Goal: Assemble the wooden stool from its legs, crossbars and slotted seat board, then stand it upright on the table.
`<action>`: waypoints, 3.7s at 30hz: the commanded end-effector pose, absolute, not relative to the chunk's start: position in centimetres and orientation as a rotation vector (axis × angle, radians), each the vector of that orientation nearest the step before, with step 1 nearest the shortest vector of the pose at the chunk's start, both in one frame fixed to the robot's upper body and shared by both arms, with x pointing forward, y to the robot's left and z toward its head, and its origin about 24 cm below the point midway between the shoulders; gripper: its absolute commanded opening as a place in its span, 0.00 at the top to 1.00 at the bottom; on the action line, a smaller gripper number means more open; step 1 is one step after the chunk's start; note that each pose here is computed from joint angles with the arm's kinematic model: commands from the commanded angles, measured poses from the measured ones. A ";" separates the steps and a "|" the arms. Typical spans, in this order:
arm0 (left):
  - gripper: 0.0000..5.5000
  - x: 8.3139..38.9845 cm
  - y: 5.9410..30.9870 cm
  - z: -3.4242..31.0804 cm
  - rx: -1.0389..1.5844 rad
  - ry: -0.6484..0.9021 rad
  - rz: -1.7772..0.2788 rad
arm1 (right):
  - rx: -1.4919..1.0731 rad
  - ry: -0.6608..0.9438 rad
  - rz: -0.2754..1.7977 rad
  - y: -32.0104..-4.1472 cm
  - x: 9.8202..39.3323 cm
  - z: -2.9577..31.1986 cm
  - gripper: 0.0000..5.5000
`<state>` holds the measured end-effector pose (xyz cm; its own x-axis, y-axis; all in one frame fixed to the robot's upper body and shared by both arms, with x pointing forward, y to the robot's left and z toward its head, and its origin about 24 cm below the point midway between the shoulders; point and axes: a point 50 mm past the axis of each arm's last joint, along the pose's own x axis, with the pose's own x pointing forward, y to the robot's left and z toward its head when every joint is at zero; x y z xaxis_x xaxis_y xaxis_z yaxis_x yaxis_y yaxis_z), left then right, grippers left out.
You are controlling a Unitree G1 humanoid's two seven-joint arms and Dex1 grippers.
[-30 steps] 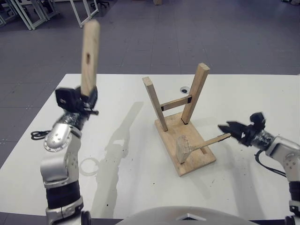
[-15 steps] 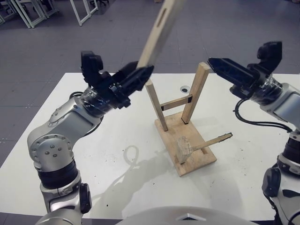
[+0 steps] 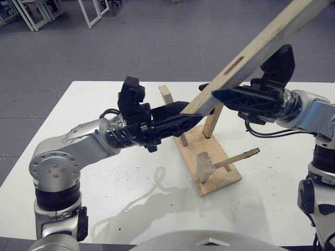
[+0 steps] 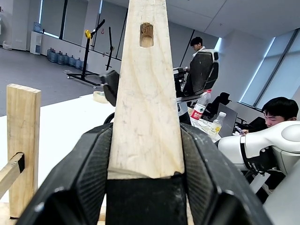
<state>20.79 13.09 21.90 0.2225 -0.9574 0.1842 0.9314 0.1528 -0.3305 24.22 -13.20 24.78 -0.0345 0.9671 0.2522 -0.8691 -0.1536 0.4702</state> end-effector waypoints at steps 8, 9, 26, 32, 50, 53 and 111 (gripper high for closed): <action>0.63 20.7 13.2 21.8 -0.398 0.101 -1.382 | 0.398 0.159 1.665 -13.4 23.7 24.6 0.63; 0.63 20.7 13.3 21.9 -0.399 0.091 -1.381 | 0.389 0.157 1.664 -13.5 23.8 24.6 0.63; 0.47 22.2 18.6 16.2 -0.195 0.092 -0.972 | 0.346 0.249 1.088 -24.3 26.3 20.3 0.63; 0.47 23.5 17.1 7.7 0.122 0.374 -0.801 | 0.186 0.425 0.937 -27.8 26.0 15.7 0.63; 0.47 27.7 10.9 3.3 0.203 0.407 -0.806 | 0.005 0.616 1.185 -23.4 21.2 10.2 0.63; 0.47 28.1 10.8 3.2 0.193 0.400 -0.800 | 0.067 0.591 1.237 -21.4 20.2 10.3 0.63; 0.47 26.7 8.0 21.1 0.543 -0.398 -0.888 | -0.334 0.285 0.767 -17.3 23.3 6.3 0.63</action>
<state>26.37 8.72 22.43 0.5929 -0.7796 0.2016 0.5819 0.5879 0.5620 23.38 -16.72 8.01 0.6855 0.6806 -0.2584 -0.7277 0.6519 -0.2133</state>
